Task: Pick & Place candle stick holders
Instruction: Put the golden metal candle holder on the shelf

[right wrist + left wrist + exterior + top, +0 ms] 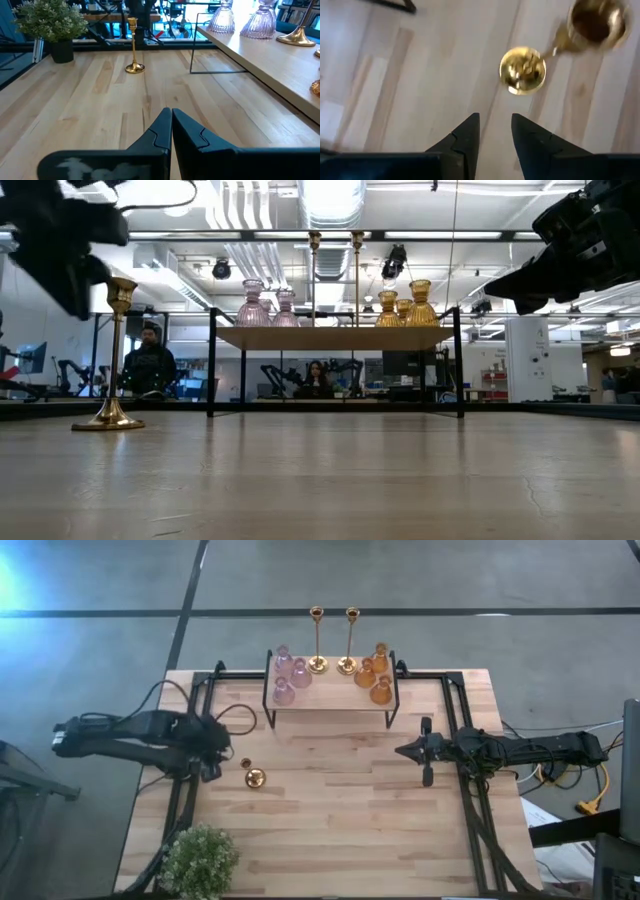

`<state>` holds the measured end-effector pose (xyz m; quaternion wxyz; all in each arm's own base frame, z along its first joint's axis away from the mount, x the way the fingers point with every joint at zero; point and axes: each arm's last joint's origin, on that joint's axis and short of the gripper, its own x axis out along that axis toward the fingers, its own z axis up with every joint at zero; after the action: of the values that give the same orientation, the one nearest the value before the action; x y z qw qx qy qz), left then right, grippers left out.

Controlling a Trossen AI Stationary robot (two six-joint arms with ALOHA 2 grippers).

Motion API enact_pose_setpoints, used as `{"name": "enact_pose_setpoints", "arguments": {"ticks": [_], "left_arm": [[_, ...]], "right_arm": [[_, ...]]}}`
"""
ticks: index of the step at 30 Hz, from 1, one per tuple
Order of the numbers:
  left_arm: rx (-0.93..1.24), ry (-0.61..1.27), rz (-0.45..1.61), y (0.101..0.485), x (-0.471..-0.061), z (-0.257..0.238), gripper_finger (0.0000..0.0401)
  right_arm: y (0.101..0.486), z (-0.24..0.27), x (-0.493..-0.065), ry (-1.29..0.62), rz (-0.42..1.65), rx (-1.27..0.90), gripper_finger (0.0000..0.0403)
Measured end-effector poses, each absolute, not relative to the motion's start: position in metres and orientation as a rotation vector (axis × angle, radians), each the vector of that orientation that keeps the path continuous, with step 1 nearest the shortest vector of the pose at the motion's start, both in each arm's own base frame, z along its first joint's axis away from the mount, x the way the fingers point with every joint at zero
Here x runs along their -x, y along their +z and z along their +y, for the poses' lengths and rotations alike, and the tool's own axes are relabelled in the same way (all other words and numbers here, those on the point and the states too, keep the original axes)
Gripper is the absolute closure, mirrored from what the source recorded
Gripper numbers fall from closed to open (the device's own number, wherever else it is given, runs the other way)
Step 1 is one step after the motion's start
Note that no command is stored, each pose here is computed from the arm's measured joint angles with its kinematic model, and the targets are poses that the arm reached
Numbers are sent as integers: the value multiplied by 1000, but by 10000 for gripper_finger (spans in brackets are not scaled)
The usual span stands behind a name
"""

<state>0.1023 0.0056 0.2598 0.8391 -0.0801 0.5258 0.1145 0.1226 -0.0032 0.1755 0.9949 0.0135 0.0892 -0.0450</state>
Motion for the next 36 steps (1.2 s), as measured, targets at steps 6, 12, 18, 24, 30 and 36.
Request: {"name": "enact_pose_setpoints", "arguments": {"ticks": [6, 12, 18, 24, 30, 36], "left_arm": [[114, 151, 1199, 239, -97, 0, 284], [68, 70, 1222, 231, -104, -5, 284], [187, 137, 1209, 234, -120, -7, 285], [268, 264, 1071, 236, -132, -15, 285], [269, 316, 1032, 236, -129, -29, 285], [284, 365, 1020, 219, -122, -42, 285]], "right_arm": [[175, -3, -123, -90, 179, -27, 394], [176, -3, -123, -91, 178, -27, 394], [176, -3, -123, -90, 178, -27, 394], [176, -3, -123, -89, 178, -27, 394], [176, -3, -123, -89, 178, -27, 394], [176, -3, -123, -89, 178, -27, 394]]}}
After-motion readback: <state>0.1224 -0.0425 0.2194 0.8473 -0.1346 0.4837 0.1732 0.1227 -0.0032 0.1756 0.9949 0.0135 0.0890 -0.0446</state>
